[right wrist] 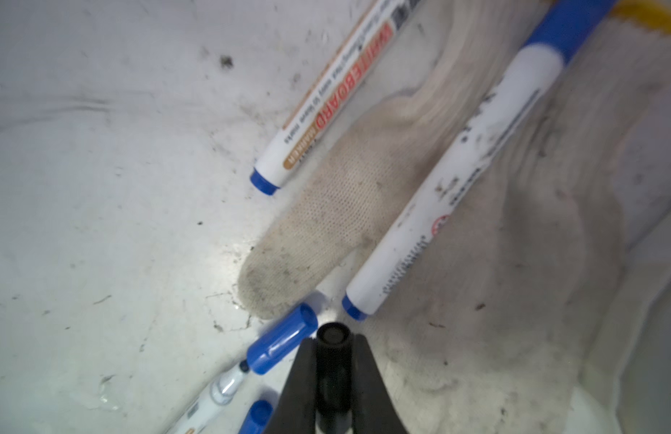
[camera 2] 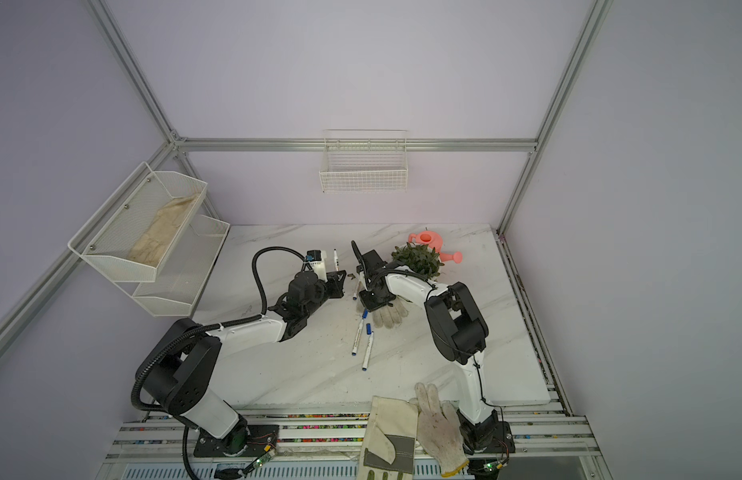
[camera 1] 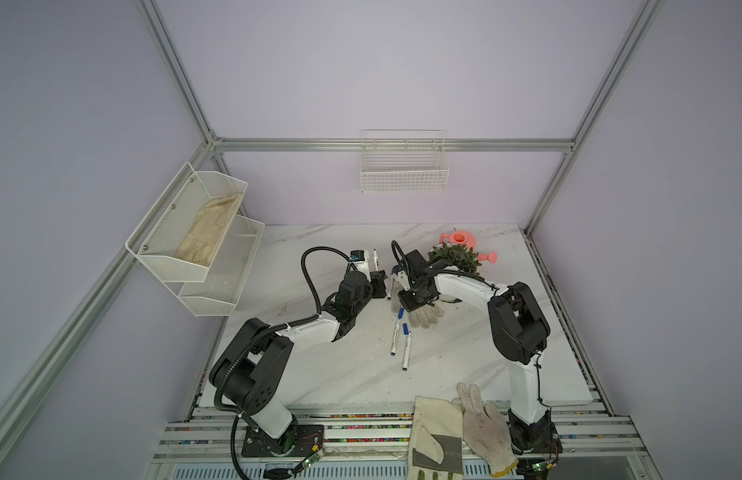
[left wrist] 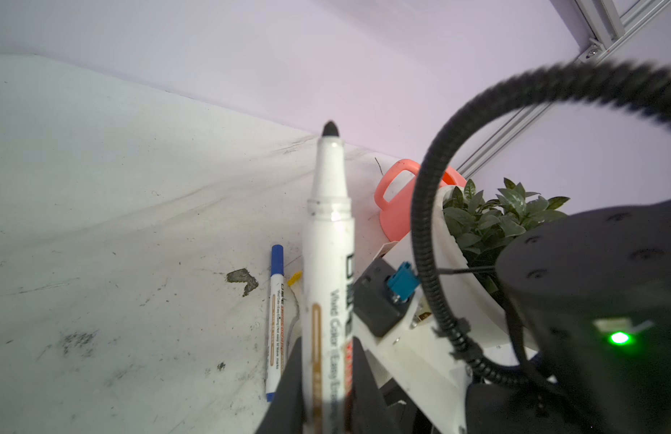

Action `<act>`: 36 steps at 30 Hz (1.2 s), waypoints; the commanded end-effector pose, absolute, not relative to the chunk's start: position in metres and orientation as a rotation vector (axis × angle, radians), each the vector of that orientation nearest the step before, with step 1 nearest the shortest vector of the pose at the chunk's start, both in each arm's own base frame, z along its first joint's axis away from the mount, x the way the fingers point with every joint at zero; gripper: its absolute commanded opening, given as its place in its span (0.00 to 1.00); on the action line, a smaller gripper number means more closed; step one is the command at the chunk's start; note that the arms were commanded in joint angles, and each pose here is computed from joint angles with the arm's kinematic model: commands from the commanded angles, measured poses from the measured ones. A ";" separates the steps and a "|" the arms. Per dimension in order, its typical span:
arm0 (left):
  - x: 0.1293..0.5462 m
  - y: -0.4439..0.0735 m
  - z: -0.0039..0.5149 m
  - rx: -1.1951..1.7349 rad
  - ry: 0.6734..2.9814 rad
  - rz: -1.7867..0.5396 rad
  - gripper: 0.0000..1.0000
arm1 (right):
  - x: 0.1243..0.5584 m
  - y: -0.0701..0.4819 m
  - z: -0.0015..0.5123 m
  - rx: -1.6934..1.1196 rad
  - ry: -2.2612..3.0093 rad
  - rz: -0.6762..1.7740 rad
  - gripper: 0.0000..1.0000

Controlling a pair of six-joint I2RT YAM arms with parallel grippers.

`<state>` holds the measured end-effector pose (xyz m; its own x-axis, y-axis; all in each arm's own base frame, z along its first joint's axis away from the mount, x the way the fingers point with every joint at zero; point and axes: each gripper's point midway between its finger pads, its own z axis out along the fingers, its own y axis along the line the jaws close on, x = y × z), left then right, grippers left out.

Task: Insert the pens into the pen caps
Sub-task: 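Close the right gripper on the black cap and lift it, then raise the black cap with the right gripper above the left-held marker tip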

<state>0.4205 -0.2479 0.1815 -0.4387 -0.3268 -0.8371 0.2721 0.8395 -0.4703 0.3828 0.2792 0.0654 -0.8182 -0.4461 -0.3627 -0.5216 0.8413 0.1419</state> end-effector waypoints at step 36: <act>0.391 -0.332 0.214 0.386 1.809 -0.872 0.00 | 0.427 0.296 0.246 -0.496 2.071 1.030 0.04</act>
